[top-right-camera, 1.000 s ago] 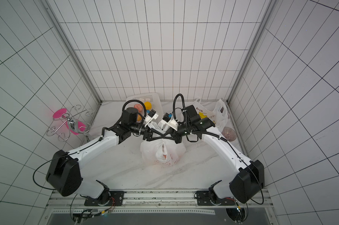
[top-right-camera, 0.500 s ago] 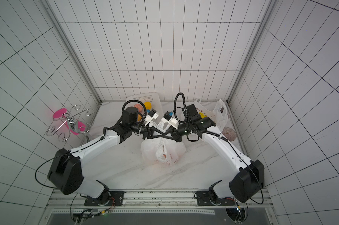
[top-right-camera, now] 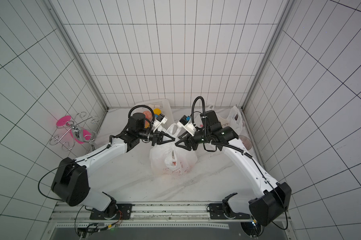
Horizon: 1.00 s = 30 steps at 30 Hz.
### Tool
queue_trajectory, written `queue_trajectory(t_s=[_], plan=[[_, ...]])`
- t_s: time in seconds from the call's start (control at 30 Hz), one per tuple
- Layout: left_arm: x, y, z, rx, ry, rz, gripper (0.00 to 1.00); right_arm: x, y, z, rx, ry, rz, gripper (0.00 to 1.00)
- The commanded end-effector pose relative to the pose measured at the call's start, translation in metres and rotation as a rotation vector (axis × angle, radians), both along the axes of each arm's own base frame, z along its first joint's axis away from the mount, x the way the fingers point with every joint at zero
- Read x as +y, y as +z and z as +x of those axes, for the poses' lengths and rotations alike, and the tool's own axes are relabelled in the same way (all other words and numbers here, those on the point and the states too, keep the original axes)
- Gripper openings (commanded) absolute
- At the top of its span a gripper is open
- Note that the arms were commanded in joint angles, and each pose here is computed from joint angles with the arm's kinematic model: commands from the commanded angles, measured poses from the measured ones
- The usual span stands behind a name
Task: Place the peach into a plastic bag & tie a knot
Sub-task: Cross the plastic bag at the center of the board.
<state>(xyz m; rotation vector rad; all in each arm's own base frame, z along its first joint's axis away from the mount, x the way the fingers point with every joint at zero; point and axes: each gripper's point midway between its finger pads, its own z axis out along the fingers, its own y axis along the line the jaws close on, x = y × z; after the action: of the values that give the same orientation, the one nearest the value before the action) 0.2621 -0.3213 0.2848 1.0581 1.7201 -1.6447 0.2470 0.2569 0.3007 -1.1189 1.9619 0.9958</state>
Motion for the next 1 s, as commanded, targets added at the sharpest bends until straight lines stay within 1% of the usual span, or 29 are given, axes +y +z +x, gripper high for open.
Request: queue_trajectory(t_s=[0.0, 0.1, 0.13, 0.2, 0.27, 0.4, 0.5, 0.7, 0.73, 0.77, 0.87, 0.9, 0.97], plan=[[0.001, 0.005, -0.002, -0.035, 0.0, -0.017, 0.0, -0.013, 0.029, 0.014, 0.025, -0.179, 0.025, 0.54], [0.002, 0.004, -0.001, -0.046, 0.01, -0.016, 0.0, -0.016, 0.045, 0.021, 0.099, -0.274, 0.049, 0.49], [0.002, 0.004, 0.0, -0.048, 0.011, -0.016, 0.0, -0.019, 0.049, 0.027, 0.12, -0.33, 0.045, 0.48], [0.001, 0.007, 0.002, -0.054, 0.014, -0.019, 0.0, -0.022, 0.055, 0.028, 0.152, -0.367, 0.043, 0.48], [0.001, 0.01, 0.003, -0.063, 0.014, -0.022, 0.01, -0.016, 0.063, 0.028, 0.18, -0.362, 0.07, 0.5], [-0.002, 0.015, 0.002, -0.073, 0.007, -0.028, 0.02, -0.004, 0.074, 0.034, 0.22, -0.347, 0.091, 0.58], [-0.003, 0.018, 0.0, -0.082, 0.003, -0.032, 0.03, 0.005, 0.074, 0.041, 0.242, -0.341, 0.082, 0.58], [-0.002, 0.016, -0.004, -0.087, -0.002, -0.024, 0.03, 0.006, 0.066, 0.049, 0.243, -0.35, 0.031, 0.51], [-0.001, 0.016, -0.004, -0.088, -0.001, -0.023, 0.03, 0.007, 0.066, 0.049, 0.244, -0.344, 0.026, 0.46], [-0.001, 0.016, -0.002, -0.085, 0.004, -0.02, 0.03, 0.007, 0.065, 0.048, 0.246, -0.336, 0.021, 0.35], [0.0, 0.008, 0.002, -0.067, 0.018, 0.0, 0.06, 0.008, 0.074, 0.043, 0.244, -0.314, 0.039, 0.11], [0.001, 0.004, 0.003, -0.057, 0.022, 0.008, 0.08, 0.008, 0.079, 0.043, 0.239, -0.315, 0.053, 0.06], [0.001, -0.007, 0.004, -0.036, 0.029, 0.024, 0.15, 0.01, 0.092, 0.04, 0.229, -0.303, 0.101, 0.0]])
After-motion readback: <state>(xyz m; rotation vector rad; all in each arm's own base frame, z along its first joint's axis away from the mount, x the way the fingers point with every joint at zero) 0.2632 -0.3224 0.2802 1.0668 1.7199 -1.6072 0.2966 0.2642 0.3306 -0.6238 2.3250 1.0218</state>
